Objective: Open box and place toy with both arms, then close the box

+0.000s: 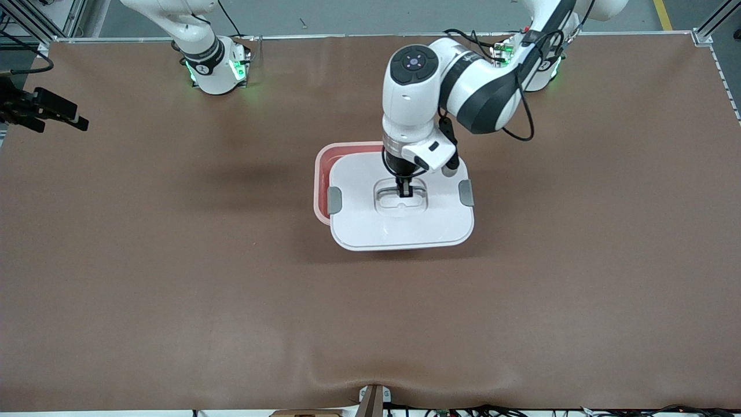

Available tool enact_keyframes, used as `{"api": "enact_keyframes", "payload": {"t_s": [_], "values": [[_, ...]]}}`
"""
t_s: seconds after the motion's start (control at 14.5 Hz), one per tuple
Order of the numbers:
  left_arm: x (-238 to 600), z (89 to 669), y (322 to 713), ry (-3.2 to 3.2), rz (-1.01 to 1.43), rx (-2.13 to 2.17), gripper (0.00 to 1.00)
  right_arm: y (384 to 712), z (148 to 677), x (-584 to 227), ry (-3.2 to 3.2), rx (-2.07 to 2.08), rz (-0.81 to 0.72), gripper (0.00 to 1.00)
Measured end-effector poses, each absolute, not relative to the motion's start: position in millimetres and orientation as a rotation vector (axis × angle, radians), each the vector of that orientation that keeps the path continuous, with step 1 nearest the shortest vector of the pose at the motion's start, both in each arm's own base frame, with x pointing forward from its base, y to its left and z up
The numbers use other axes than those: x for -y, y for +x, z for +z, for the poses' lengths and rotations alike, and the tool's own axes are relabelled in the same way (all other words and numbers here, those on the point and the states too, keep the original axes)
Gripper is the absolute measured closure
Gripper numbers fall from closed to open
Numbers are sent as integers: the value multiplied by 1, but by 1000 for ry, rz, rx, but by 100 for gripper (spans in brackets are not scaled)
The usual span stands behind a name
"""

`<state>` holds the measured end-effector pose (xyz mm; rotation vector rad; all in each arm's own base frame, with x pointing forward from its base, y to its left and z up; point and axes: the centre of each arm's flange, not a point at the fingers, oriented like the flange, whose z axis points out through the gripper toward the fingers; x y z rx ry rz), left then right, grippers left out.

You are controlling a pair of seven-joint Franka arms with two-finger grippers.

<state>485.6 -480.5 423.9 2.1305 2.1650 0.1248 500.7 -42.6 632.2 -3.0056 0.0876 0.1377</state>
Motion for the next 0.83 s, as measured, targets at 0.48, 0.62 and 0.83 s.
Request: {"api": "enact_keyframes", "payload": {"t_s": [0.48, 0.62, 0.83], "values": [[506, 397, 467, 2158, 120, -2160, 93, 497, 663, 29, -3093, -81, 156, 0], [511, 397, 462, 2156, 118, -2163, 93, 500, 657, 31, -3091, -87, 176, 0], [520, 388, 452, 2177, 116, -2159, 93, 514, 642, 30, -3095, -84, 137, 0]]}}
